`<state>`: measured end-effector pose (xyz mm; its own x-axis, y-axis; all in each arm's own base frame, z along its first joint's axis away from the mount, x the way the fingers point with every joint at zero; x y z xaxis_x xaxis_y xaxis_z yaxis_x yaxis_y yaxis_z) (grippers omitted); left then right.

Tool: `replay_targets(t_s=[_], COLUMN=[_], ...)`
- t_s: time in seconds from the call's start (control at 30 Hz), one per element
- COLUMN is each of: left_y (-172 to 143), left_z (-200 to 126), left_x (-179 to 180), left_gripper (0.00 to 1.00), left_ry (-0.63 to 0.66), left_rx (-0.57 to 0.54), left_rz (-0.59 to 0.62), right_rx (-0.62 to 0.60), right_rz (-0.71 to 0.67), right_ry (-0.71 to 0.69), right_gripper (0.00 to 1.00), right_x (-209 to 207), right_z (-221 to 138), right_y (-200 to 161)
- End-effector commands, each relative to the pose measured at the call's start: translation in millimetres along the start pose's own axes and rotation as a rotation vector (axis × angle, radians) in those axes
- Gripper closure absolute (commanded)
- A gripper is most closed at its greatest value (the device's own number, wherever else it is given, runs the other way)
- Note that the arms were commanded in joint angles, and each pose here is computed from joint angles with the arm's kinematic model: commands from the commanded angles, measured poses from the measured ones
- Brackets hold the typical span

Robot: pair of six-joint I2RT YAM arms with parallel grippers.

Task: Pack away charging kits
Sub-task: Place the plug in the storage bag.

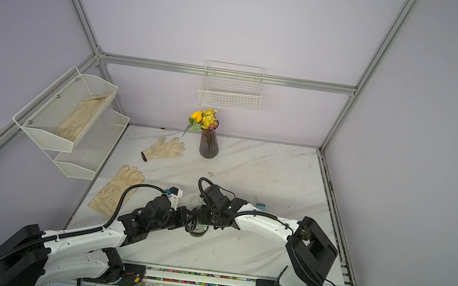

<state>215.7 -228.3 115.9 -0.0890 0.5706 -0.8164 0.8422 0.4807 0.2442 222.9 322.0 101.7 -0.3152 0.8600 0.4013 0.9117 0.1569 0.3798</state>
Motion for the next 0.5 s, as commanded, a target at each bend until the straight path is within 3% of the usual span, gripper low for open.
replay_targets(t_s=[0.0,0.47], left_y=[2,-7], left_z=[-3,-1], left_x=[-5,9], left_gripper=[1.00,1.00], left_ry=[-0.056,-0.053], left_rx=[-0.006,0.029], left_rz=[-0.018,-0.074], right_rx=[-0.040,-0.023], right_rz=[-0.022,-0.025], right_ry=[0.081,0.064], right_gripper=[0.76,0.74], right_x=[18,13], right_z=[3,34], right_y=[15,14])
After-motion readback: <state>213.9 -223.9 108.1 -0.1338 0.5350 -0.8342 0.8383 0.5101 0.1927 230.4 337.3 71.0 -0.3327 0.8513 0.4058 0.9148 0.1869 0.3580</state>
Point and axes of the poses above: each gripper's point midway between its finger pads, its own z axis out along the fingers, its own x axis along the line the jaws close on, y = z × x, the point moved 2 cm from there along -z, back along the fingers, and after that the axes turned 8 degrees about -z, right-handed, at the moved point
